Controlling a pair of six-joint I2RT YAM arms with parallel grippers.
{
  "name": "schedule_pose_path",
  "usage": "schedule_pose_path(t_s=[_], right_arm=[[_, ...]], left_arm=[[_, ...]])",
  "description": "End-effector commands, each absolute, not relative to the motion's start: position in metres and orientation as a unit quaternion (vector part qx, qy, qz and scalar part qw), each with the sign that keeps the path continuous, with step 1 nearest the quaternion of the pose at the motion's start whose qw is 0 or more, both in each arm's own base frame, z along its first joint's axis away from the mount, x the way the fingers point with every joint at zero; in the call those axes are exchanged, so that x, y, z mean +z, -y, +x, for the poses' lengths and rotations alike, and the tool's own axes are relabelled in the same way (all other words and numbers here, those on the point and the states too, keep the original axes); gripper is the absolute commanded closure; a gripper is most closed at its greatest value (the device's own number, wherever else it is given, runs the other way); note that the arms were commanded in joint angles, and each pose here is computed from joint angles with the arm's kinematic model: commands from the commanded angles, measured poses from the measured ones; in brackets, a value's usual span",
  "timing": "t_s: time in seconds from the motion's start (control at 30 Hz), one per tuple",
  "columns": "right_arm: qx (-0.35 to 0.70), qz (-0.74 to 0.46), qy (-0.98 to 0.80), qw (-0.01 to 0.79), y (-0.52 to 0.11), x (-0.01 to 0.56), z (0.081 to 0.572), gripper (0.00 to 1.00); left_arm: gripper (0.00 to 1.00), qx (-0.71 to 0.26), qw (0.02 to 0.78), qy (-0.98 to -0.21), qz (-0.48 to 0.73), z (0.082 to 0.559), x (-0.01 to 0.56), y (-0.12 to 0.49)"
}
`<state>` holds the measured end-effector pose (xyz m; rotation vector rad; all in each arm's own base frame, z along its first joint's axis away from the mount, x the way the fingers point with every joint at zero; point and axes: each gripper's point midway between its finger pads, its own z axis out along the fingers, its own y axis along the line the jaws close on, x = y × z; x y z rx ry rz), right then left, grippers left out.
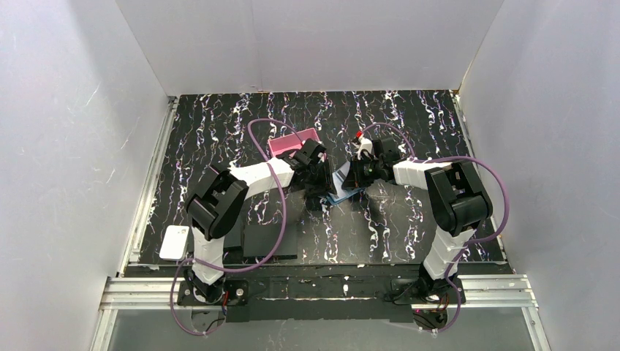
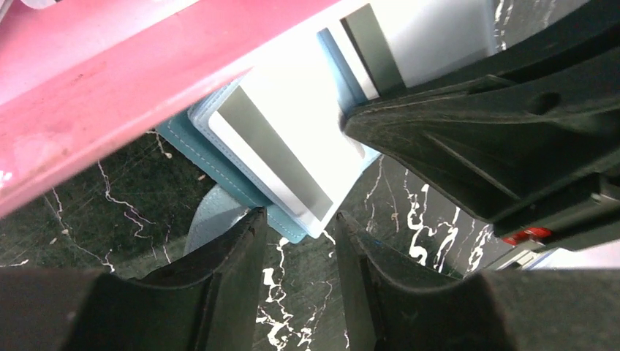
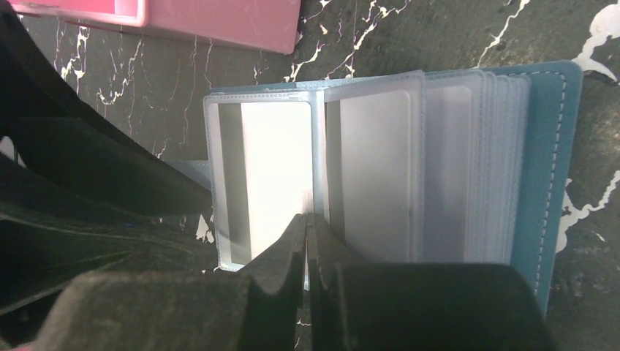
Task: Put the credit cards into the card holder
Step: Turn over the card slot in the card holder.
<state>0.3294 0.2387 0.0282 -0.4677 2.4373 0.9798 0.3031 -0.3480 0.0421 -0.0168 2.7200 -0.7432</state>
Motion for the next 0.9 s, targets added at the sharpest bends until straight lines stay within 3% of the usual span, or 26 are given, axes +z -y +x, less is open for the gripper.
schedule_pose_path(t_s=[0.0, 0.7, 0.77, 0.87], right_arm=[[0.343, -0.17, -0.902, 0.201, -0.234, 0.007, 0.314, 0.89], [0.346, -0.17, -0.9, 0.203, -0.234, 0.011, 0.314, 0.9], [0.347, -0.17, -0.9, 0.203, -0.234, 0.013, 0.314, 0.87], [0.349, -0.169, -0.896, 0.216, -0.235, 0.027, 0.317, 0.75]], left_arm=[[0.61, -0.254, 0.172, -0.952, -0.004, 0.312, 0.048, 0.348], [0.62, -0.272, 0.184, -0.944, 0.002, 0.321, 0.061, 0.36], [0.62, -0.274, 0.188, -0.943, 0.003, 0.322, 0.065, 0.36], [0.62, -0.278, 0.19, -0.942, 0.004, 0.323, 0.068, 0.362]])
